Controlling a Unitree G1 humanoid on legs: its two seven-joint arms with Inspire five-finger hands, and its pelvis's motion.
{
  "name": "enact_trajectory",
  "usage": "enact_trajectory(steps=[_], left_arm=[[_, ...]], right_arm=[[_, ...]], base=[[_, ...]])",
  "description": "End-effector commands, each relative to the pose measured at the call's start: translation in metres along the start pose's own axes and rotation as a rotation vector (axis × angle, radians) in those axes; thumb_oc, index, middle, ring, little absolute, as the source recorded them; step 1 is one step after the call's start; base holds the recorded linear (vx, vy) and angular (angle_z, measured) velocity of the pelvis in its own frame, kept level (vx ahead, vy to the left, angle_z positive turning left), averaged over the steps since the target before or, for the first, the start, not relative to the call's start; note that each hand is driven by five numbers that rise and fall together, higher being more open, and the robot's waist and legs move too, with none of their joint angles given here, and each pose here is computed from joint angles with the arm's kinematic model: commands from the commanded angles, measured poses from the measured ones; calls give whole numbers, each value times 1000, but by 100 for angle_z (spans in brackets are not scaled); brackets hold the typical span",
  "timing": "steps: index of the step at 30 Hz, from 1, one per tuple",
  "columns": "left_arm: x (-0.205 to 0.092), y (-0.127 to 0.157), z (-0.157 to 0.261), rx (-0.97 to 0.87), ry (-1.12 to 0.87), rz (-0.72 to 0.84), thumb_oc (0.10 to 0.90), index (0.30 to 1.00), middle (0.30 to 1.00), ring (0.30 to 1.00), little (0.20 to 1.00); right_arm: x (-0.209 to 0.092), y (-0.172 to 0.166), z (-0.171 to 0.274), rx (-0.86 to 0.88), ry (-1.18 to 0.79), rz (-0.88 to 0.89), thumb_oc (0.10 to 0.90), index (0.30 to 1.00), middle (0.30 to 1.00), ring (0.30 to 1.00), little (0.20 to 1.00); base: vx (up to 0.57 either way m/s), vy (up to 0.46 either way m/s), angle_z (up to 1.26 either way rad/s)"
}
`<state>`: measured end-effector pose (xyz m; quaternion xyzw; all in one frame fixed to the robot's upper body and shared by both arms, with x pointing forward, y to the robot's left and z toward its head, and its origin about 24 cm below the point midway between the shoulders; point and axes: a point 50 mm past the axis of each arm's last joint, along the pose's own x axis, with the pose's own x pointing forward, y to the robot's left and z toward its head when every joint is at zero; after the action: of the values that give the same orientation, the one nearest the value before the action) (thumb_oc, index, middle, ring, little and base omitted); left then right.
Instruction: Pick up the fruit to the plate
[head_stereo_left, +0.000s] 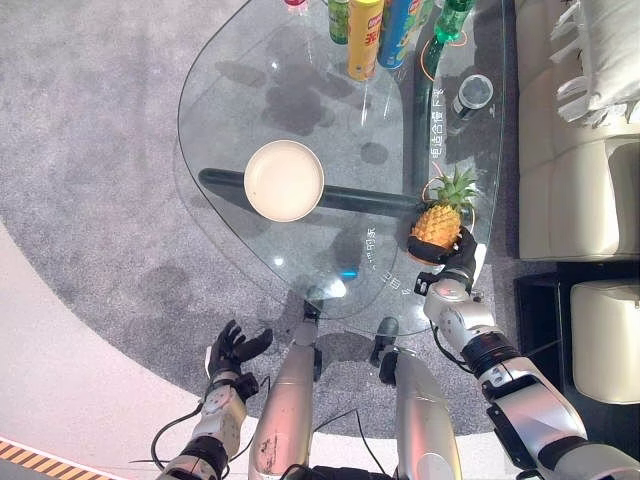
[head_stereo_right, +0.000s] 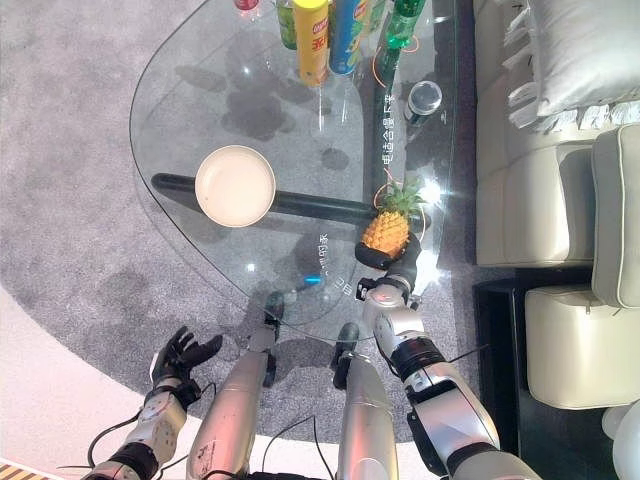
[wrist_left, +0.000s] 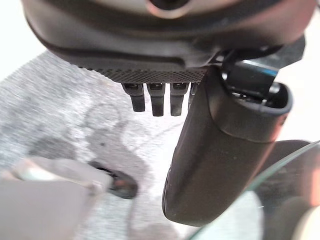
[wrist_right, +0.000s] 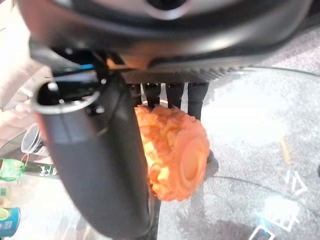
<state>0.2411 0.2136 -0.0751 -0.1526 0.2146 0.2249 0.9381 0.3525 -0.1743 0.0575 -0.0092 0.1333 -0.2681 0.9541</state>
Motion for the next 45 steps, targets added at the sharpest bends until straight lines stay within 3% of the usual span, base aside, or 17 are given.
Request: enact_trajectory(steps=[1, 13, 21, 26, 31, 32, 45], left_arm=[[4, 4, 30, -90, -159, 62, 800, 900, 900, 900, 900], [-2, 0, 88, -254, -431, 5, 800, 900, 900, 900, 900], [-24, -39, 116, -289, -504, -326, 800, 900, 900, 900, 900], [-46, -77, 126, -322, -424, -700, 800, 900, 900, 900, 900], [-56, -87, 134, -319, -403, -854, 800, 900, 900, 900, 900], [-62, -93, 138, -328, -378, -955, 800, 900, 900, 900, 900], [-78, -113, 141, -236, -280, -1196, 800, 900, 900, 900, 900]], right_arm=[[-11, 1, 43, 117, -232, 25, 100, 300, 300, 300, 200], [-49, -7, 71, 182, -520, 213, 100, 300, 300, 300, 200], [-78, -5, 93, 100, -775, 427, 100, 300, 300, 300, 200], [-92, -4, 110, -21, -951, 556, 100, 300, 300, 300, 200], [-98, -6, 113, -85, -1003, 658, 100, 300, 300, 300, 200], [-106, -5, 114, -137, -1045, 750, 100, 300, 300, 300, 200], [-143, 12, 116, -355, -1173, 1109, 100, 300, 300, 300, 200]], base=[[12, -35, -1], [27, -26, 0], [16, -9, 0], [0, 0, 0], [-1, 18, -3], [-1, 23, -7], [0, 2, -1]])
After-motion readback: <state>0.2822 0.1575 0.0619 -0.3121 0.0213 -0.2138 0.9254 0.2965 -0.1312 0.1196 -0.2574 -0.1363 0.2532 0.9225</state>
